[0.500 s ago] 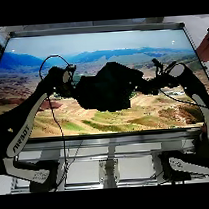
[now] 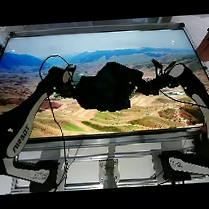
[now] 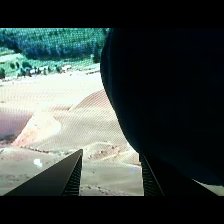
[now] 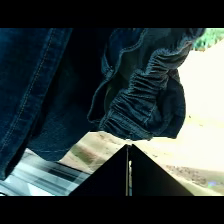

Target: Fold the clothes and pants, and hang the long-sleeved shirts on hangers.

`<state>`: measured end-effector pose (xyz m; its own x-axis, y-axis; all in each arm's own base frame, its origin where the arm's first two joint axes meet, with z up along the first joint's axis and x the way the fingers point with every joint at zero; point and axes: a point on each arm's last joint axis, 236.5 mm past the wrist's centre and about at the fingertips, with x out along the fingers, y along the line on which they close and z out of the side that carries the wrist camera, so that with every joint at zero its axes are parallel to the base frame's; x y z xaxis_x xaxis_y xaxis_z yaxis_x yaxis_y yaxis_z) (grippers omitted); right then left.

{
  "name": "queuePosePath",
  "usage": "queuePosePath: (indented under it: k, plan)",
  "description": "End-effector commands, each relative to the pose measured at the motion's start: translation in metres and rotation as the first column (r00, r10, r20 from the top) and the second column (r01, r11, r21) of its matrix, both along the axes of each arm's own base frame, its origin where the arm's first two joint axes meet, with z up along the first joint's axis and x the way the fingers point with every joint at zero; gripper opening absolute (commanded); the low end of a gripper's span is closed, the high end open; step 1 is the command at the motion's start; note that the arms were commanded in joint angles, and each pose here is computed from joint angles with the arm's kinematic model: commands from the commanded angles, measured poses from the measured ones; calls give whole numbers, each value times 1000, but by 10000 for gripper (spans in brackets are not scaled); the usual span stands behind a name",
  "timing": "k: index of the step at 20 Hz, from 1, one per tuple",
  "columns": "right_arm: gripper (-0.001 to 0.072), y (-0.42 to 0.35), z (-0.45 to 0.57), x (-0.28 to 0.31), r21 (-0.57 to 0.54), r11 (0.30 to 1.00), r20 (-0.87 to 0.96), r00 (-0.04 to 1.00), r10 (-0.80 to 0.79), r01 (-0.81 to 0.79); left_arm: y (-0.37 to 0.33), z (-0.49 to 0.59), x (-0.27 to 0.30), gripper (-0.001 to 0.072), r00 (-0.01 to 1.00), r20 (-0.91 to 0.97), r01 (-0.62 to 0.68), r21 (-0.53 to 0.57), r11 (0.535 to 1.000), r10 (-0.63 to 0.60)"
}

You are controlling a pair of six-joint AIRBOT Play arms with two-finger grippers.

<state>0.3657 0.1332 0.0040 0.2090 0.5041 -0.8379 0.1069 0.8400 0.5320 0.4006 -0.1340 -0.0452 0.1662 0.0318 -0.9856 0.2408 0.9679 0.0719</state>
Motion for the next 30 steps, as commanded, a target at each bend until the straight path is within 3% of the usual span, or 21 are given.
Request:
queuePosePath:
  k: [1, 6, 8, 9, 13, 14, 15, 17, 22, 23, 27, 30]
  plan:
    - [22, -1, -1, 3, -36, 997, 52, 997, 63, -61, 0, 0, 0, 424, 1000, 0, -1, 0, 1000, 1]
    - [45, 36, 1, 15, -113, 963, 225, 938, 265, -245, 0, 0, 0, 424, 1000, -1, -1, 0, 1000, 1]
    - [186, 49, -1, 18, -144, 950, 261, 915, 308, -279, 0, -1, 0, 424, 1000, 0, -1, 0, 1000, 1]
    - [218, 54, -2, 20, -156, 944, 277, 905, 324, -290, 0, -1, 0, 424, 1000, -1, 0, 1, 1000, 0]
    - [213, 48, -5, 26, -226, 926, 301, 883, 361, -302, 3, 0, 9, 424, 999, 35, 9, 14, 1000, -9]
    - [263, 42, -9, 25, -263, 909, 292, 871, 394, -323, 2, 0, 11, 424, 999, 41, 15, 13, 1000, -15]
    - [351, 43, -10, 22, -290, 885, 292, 847, 444, -364, 1, 1, 15, 428, 996, 55, 66, 17, 998, -67]
    - [350, 50, -13, 13, -352, 800, 300, 751, 588, -485, -2, 2, 19, 534, 973, 68, 216, 45, 975, -218]
    - [356, 62, -29, 0, -496, 603, 238, 571, 786, -625, -10, 19, 18, 536, 826, 65, 550, 124, 826, -560]
    - [405, 63, -35, -2, -508, 580, 220, 556, 802, -637, -17, 28, 17, 536, 784, 80, 605, 131, 786, -616]
    - [412, 62, -40, 4, -519, 582, 220, 561, 798, -626, -73, 87, 23, 535, 601, 282, 721, 212, 659, -748]
    - [411, 57, -41, 5, -527, 575, 208, 561, 801, -626, -124, 107, 3, 536, 330, 281, 845, 338, 415, -901]
